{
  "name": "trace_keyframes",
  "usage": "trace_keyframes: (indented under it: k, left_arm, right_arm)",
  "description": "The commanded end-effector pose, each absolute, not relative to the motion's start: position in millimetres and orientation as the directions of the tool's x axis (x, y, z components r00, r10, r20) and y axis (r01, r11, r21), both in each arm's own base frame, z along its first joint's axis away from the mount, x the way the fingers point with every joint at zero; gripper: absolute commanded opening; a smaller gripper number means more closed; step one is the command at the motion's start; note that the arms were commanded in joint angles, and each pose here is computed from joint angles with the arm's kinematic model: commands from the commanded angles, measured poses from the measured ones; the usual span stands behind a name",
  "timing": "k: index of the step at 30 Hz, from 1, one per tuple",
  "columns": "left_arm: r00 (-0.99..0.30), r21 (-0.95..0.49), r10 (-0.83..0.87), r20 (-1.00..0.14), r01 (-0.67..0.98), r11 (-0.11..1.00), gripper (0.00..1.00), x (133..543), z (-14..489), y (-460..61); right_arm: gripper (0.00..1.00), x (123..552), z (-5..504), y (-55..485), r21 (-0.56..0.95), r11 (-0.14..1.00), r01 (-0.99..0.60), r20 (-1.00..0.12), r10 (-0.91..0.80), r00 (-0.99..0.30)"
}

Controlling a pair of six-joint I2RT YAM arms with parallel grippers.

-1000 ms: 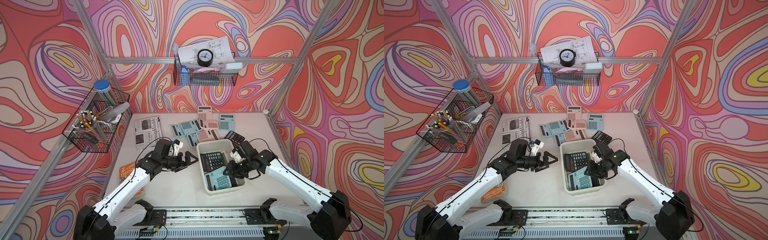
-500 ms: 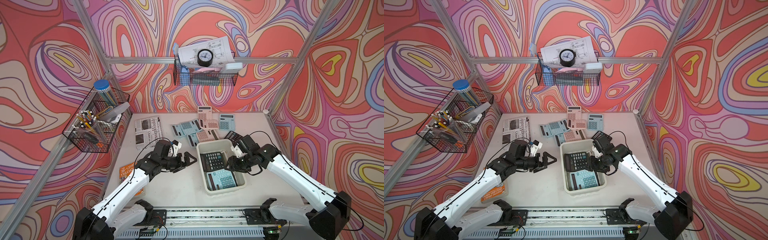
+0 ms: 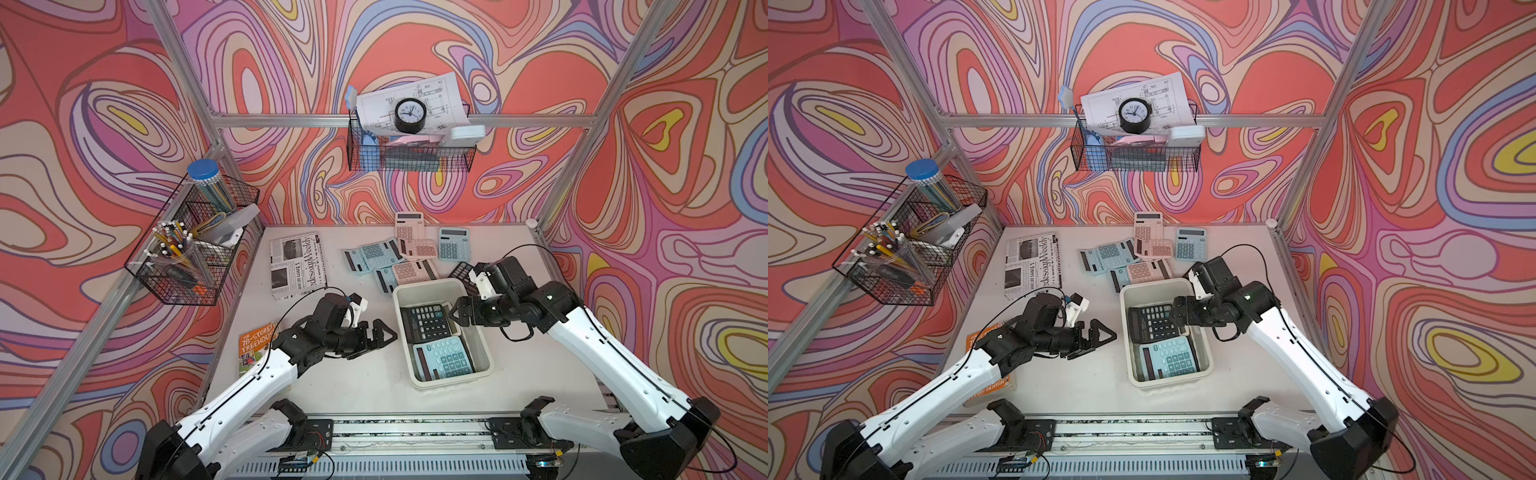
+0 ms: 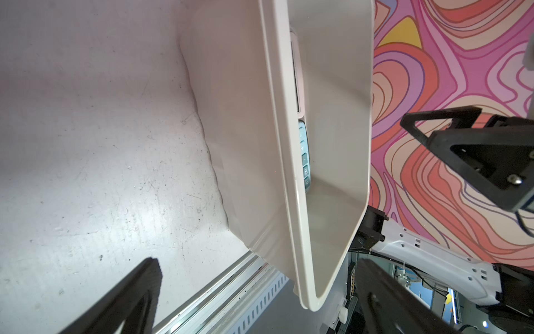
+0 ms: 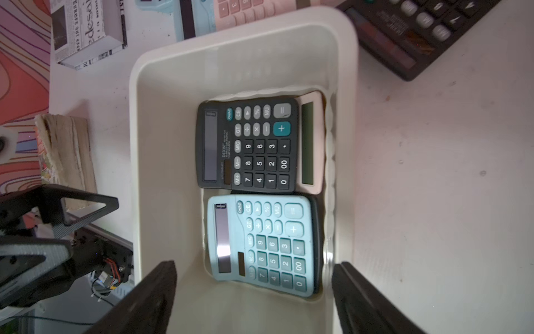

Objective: Put the calculator in the storage box
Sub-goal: Place the calculator in the storage box.

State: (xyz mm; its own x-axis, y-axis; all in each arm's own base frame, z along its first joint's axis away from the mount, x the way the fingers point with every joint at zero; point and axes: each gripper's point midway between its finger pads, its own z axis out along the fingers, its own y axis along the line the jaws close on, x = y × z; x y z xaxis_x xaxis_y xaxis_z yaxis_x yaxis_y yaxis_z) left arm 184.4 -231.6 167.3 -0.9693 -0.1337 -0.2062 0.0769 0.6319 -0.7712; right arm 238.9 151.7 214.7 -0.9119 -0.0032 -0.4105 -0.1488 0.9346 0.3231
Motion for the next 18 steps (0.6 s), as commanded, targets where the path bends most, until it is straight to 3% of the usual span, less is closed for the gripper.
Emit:
trace_keyframes:
  k: [1,7,13,18]
  left_arm:
    - [-0.959,-0.768,-0.152,-0.238,0.090,0.634,0.98,186.9,169.9,-237.7]
    - [-0.961,-0.775,-0.149,-0.231,0.090,0.626,0.99,193.6,164.7,-251.1]
    - [-0.950,-0.773,-0.200,-0.241,0.063,0.631,0.99,215.2,154.0,-252.0]
    - [-0.947,-0.842,-0.260,-0.188,0.020,0.538,0.99,237.3,157.0,-253.0]
  right_arm:
    - [0.89,242.2,210.0,130.9,0.274,0.955,-0.116,-0.425,0.013,-0.905]
    - [0.90,241.0,183.4,127.7,0.304,0.948,-0.093,-0.379,0.031,-0.925]
    - [0.91,234.3,165.2,154.8,0.439,0.888,-0.135,-0.322,0.015,-0.947]
    - [0.92,232.9,162.8,180.9,0.575,0.805,-0.147,-0.282,0.026,-0.959]
